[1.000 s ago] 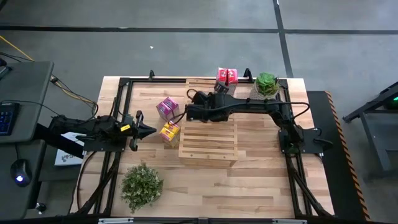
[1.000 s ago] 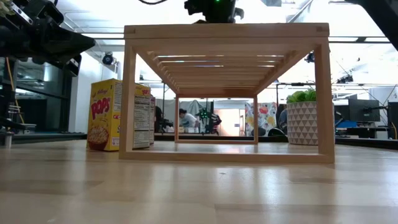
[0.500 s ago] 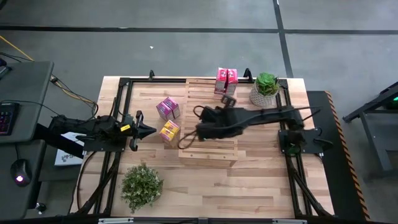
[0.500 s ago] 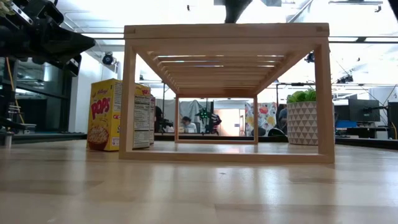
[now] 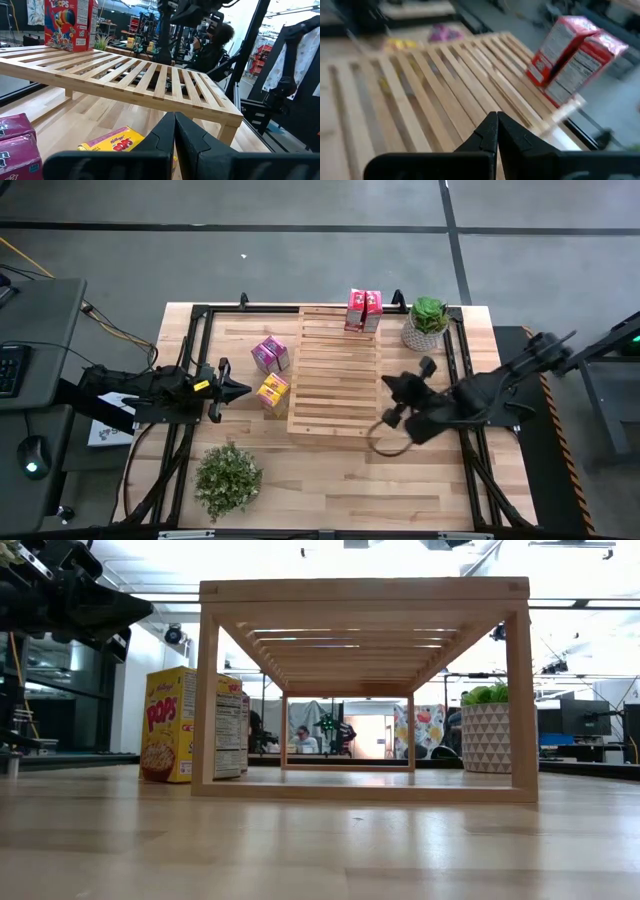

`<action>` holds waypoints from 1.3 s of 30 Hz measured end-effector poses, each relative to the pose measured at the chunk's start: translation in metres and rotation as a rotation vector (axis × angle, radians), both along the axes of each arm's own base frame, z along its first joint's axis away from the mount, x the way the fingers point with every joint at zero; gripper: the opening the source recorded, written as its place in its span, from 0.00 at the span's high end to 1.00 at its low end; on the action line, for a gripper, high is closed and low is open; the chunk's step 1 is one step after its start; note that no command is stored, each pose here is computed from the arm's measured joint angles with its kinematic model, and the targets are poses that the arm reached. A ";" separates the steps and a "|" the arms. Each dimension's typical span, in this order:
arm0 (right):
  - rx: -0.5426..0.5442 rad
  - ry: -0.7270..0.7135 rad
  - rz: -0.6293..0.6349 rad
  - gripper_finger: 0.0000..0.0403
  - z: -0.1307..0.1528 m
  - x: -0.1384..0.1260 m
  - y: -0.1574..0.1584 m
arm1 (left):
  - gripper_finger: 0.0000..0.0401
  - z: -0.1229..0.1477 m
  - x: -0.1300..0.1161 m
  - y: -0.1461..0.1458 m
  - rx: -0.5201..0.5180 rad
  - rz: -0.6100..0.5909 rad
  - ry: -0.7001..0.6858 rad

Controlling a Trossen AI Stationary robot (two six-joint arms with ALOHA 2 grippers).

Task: Stack cereal on shelf
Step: Put the bottom purple cereal box on the shelf

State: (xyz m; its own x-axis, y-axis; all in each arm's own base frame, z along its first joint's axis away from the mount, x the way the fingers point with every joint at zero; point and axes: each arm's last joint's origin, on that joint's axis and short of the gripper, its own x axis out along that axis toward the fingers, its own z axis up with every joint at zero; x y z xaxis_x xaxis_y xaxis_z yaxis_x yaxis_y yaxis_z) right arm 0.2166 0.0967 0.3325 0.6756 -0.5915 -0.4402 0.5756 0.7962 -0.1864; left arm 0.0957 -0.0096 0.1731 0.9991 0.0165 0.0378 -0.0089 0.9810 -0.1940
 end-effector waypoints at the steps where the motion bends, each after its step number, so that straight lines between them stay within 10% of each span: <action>1: -0.006 -0.043 0.024 1.00 -0.004 -0.005 -0.001 | 0.99 0.000 0.000 0.000 0.000 0.000 0.000; 15: -0.176 -0.561 0.641 1.00 -0.019 -0.023 -0.028 | 0.99 0.000 0.000 0.000 0.067 0.003 0.001; 23: -0.184 -0.587 0.628 1.00 -0.021 -0.015 -0.036 | 0.99 0.004 0.000 0.000 0.054 0.005 -0.044; 32: -0.176 -0.546 0.629 1.00 -0.030 -0.005 -0.033 | 0.98 0.042 -0.009 0.006 -0.055 0.154 -0.433; 39: -0.177 -0.543 0.629 1.00 -0.032 -0.003 -0.032 | 0.75 0.060 0.007 0.008 0.030 0.321 -0.209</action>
State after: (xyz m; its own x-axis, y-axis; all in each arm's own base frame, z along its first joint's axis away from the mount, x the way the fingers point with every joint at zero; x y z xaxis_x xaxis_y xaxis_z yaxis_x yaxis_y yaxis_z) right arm 0.2132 0.0643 0.3008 0.9925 -0.0649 0.1034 0.0813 0.9831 -0.1638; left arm 0.1031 -0.0017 0.2326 0.9139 0.3234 0.2452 -0.2802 0.9399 -0.1953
